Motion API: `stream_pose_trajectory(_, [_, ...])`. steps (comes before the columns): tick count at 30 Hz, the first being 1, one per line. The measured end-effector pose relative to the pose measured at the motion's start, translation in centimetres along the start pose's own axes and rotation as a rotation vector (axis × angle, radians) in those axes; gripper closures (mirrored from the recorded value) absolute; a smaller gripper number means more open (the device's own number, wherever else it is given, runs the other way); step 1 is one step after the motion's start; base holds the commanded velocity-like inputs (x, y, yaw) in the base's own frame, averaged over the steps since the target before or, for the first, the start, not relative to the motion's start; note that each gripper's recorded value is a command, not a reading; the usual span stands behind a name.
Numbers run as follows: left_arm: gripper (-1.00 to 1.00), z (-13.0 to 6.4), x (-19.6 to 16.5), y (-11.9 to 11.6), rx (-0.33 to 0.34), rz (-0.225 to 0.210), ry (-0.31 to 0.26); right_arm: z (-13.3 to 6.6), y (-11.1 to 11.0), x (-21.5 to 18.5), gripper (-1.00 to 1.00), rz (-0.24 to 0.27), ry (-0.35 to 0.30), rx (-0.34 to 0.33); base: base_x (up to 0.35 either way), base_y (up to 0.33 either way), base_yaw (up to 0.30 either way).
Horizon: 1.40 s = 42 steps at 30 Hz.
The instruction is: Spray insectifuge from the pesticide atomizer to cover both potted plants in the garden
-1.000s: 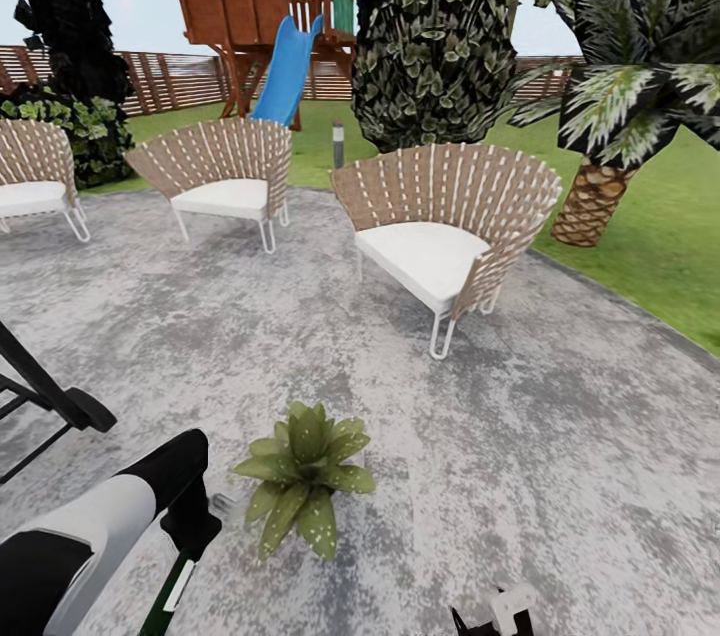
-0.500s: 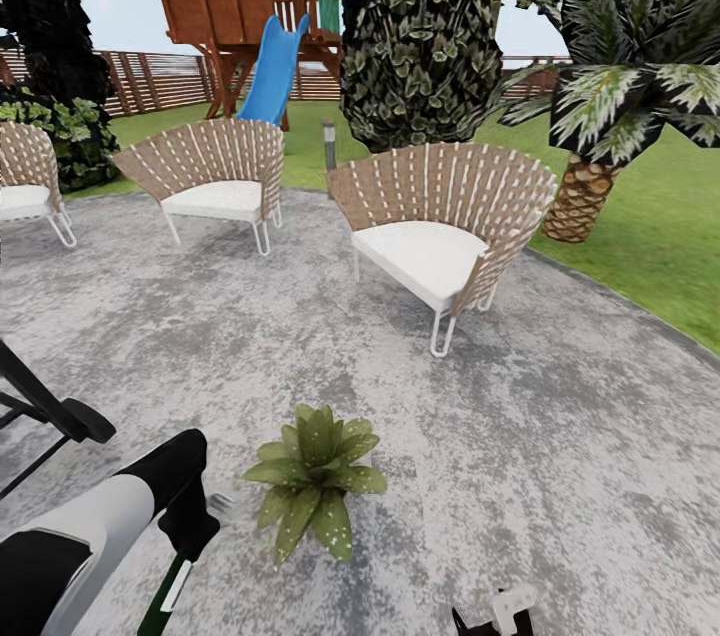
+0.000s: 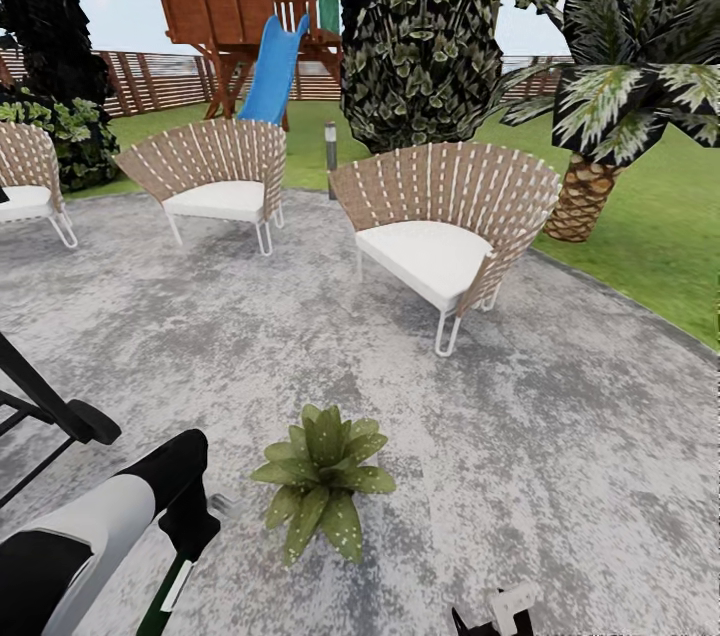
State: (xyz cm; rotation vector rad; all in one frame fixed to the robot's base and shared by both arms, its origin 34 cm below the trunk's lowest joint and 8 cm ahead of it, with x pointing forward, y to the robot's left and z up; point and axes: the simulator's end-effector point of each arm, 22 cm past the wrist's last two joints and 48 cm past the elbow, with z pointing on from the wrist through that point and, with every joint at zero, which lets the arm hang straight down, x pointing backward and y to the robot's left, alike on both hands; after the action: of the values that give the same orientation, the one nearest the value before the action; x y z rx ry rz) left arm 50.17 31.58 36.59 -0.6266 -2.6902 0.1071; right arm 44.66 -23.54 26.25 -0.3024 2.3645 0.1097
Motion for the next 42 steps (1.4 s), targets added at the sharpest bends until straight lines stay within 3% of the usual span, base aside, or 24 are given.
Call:
stream_pose_trajectory(11, [1.00, -0.5, -1.0, -0.7, -0.030, 0.047, 0.008, 0.0, 0.0, 0.0, -1.00, 0.000, -0.001, 0.000, 0.000, 0.019, -0.236])
stream_pose_trajectory(42, [1.00, 0.2, -0.4, -1.0, -0.026, 0.050, 0.020, 0.0, 0.0, -0.1, -1.00, -0.001, -0.001, -0.001, 0.000, 0.079, -0.005])
